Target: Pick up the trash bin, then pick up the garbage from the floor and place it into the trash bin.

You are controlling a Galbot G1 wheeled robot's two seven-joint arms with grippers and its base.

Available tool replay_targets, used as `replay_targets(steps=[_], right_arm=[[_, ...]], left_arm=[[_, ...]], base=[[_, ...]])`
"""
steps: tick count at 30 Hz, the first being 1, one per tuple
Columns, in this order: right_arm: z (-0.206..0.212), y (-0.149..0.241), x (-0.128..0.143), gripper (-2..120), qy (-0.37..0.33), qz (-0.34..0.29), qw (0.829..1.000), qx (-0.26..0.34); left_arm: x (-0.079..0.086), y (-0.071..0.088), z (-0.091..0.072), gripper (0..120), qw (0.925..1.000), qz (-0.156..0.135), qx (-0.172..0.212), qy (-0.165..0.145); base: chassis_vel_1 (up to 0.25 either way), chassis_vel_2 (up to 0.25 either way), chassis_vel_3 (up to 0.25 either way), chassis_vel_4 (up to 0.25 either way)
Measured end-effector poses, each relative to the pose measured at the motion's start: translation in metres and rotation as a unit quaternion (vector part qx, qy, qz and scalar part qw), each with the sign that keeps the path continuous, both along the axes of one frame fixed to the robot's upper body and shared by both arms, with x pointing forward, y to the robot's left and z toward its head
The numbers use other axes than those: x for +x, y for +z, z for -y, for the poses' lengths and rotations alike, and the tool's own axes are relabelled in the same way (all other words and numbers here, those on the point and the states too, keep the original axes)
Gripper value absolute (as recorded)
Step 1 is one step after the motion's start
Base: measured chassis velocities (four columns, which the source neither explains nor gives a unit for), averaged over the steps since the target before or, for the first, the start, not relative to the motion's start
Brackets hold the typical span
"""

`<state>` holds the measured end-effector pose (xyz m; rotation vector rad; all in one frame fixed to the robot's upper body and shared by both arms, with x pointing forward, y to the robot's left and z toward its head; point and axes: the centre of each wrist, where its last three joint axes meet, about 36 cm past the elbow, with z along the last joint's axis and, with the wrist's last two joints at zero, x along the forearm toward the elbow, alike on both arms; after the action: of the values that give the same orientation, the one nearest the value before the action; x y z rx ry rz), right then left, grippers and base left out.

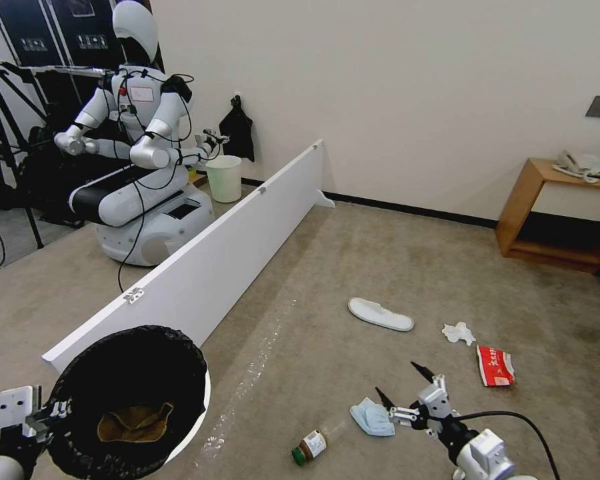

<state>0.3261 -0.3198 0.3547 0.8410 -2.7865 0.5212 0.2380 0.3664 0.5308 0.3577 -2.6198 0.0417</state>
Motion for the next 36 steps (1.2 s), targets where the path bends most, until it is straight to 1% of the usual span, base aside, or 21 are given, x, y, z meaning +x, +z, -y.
replay_targets(steps=[1, 3, 4, 7, 8, 11, 12, 14, 15, 18, 19, 21, 25, 26, 28, 29, 34, 36], right_arm=[[0.000, 0.000, 0.000, 100, 0.000, 0.000, 1.000, 0.000], [0.003, -0.005, 0.014, 100, 0.044, -0.001, 0.999, -0.010], [0.003, -0.005, 0.014, 100, 0.044, -0.001, 0.999, -0.010], [-0.002, -0.012, 0.033, 100, 0.098, -0.005, 0.995, -0.016], [-0.002, -0.012, 0.033, 100, 0.098, -0.005, 0.995, -0.016], [-0.011, -0.025, 0.058, 100, 0.176, -0.016, 0.984, -0.032], [-0.011, -0.025, 0.058, 100, 0.176, -0.016, 0.984, -0.032], [-0.012, -0.030, 0.072, 100, 0.213, -0.016, 0.975, -0.055], [-0.012, -0.030, 0.072, 100, 0.213, -0.016, 0.975, -0.055], [-0.013, -0.034, 0.090, 100, 0.268, -0.015, 0.959, -0.093], [-0.013, -0.034, 0.090, 100, 0.268, -0.015, 0.959, -0.093], [-0.017, -0.035, 0.103, 100, 0.296, -0.013, 0.948, -0.115], [-0.018, -0.035, 0.105, 100, 0.300, -0.014, 0.946, -0.118], [-0.020, -0.041, 0.110, 100, 0.308, -0.023, 0.943, -0.123], [-0.020, -0.047, 0.111, 100, 0.312, -0.029, 0.941, -0.125], [-0.021, -0.057, 0.112, 100, 0.319, -0.043, 0.938, -0.128], [-0.026, -0.075, 0.119, 100, 0.337, -0.065, 0.930, -0.134], [-0.032, -0.088, 0.121, 100, 0.347, -0.080, 0.925, -0.135]], left_arm=[[0.000, 0.000, 0.000, 3, 1.0000, 0.000, 0.000, 0.000], [0.000, 0.001, 0.001, 3, 1.0000, 0.001, 0.000, -0.001], [0.000, 0.001, 0.001, 3, 1.0000, 0.001, 0.000, -0.001], [0.000, 0.003, 0.003, 3, 1.0000, 0.003, 0.001, -0.002], [0.000, 0.003, 0.003, 3, 1.0000, 0.003, 0.001, -0.002], [-0.001, 0.005, 0.006, 3, 1.0000, 0.004, 0.004, -0.003], [-0.001, 0.005, 0.006, 3, 1.0000, 0.004, 0.004, -0.003], [-0.002, 0.006, 0.007, 3, 1.0000, 0.005, 0.005, -0.003], [-0.002, 0.006, 0.007, 3, 1.0000, 0.005, 0.005, -0.003], [-0.004, 0.006, 0.008, 3, 1.0000, 0.003, 0.006, -0.003], [-0.004, 0.006, 0.008, 3, 1.0000, 0.003, 0.006, -0.003], [-0.005, 0.006, 0.009, 3, 1.0000, 0.002, 0.007, -0.002], [-0.005, 0.006, 0.009, 3, 1.0000, 0.002, 0.007, -0.002], [-0.006, 0.006, 0.010, 3, 1.0000, 0.001, 0.008, -0.001], [-0.006, 0.006, 0.010, 3, 1.0000, 0.002, 0.009, -0.001], [-0.006, 0.006, 0.011, 3, 1.0000, 0.002, 0.010, -0.002], [-0.006, 0.006, 0.011, 3, 0.9999, 0.001, 0.012, -0.002], [-0.006, 0.006, 0.013, 3, 0.9999, 0.001, 0.012, -0.003]], base=[[0.000, 0.000, 0.000, 0.000], [0.000, 0.000, 0.000, 0.000], [0.000, 0.000, 0.000, 0.000], [0.000, 0.000, 0.000, 0.000], [0.000, 0.000, 0.000, 0.000], [0.000, 0.000, 0.000, 0.000], [0.000, 0.000, 0.000, 0.000], [0.000, 0.000, 0.000, 0.000], [0.000, 0.000, 0.000, 0.000], [0.000, 0.000, 0.000, 0.000], [0.000, 0.000, 0.000, 0.000], [0.000, 0.000, 0.000, 0.000], [0.000, 0.000, 0.000, 0.000], [0.000, 0.000, 0.000, 0.000], [0.000, 0.000, 0.000, 0.000], [0.000, 0.000, 0.000, 0.000], [0.000, 0.000, 0.000, 0.000], [0.000, 0.000, 0.000, 0.000]])
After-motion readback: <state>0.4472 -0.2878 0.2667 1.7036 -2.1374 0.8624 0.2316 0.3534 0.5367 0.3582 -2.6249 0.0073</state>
